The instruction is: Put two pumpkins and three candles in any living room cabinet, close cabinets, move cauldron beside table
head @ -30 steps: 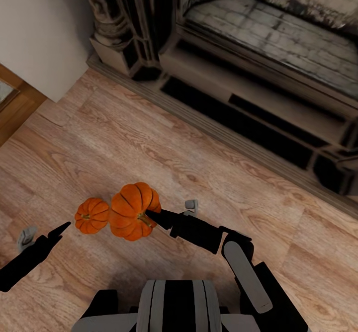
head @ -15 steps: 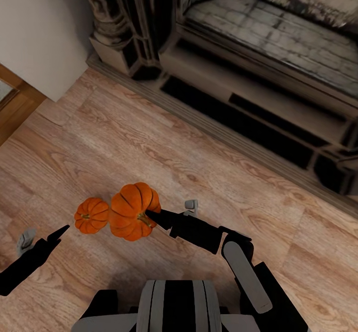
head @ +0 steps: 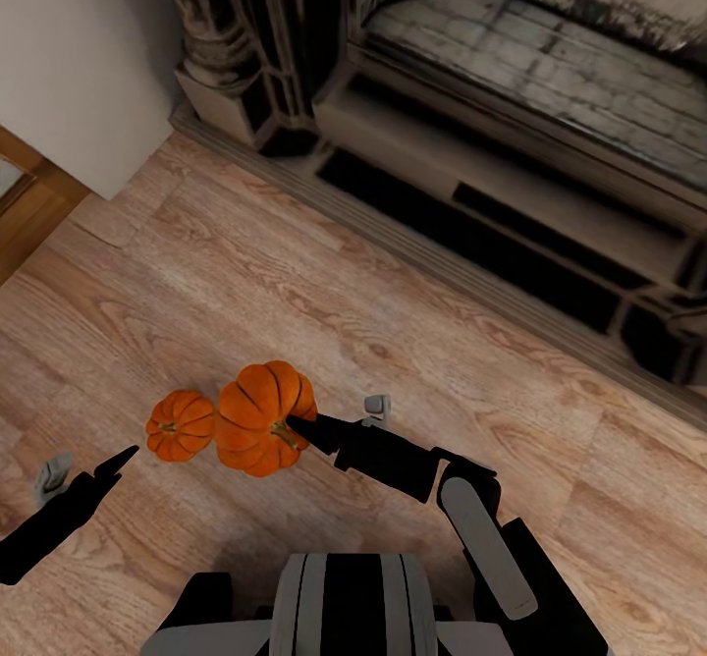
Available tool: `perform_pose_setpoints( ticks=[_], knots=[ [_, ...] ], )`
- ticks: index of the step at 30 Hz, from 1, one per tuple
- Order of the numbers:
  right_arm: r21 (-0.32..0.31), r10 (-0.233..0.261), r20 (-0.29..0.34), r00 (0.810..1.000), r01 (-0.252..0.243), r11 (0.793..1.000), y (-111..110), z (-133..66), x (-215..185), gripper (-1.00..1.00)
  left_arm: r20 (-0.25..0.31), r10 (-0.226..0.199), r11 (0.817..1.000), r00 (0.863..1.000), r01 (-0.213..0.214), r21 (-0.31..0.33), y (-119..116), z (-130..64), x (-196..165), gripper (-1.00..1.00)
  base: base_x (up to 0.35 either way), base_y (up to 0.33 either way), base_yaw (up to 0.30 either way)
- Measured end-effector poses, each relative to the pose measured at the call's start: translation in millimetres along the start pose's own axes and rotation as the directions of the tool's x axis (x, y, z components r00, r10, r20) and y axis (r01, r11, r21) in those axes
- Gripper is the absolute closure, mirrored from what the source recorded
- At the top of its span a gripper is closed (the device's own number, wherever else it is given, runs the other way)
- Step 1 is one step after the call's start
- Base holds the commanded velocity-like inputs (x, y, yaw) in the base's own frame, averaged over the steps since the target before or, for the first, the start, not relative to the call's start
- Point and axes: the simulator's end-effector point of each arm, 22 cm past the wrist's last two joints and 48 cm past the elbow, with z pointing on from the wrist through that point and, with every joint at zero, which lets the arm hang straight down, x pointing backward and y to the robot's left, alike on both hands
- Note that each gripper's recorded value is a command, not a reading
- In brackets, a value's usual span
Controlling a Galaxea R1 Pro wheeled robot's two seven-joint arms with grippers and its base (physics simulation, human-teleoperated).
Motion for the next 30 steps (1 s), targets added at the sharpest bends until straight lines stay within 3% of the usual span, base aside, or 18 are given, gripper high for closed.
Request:
perform_pose_setpoints(
  ticks=[30],
  knots=[
    [0.002, 0.002, -0.001, 1.0, -0.002, 1.0, -3.2, 0.5, 0.4, 1.0, 0.0, 0.01, 1.0, 1.0, -0.01, -0.026, 6.5, 4.1, 4.4, -1.0, 0.028, -0.017, 0.0]
  ],
)
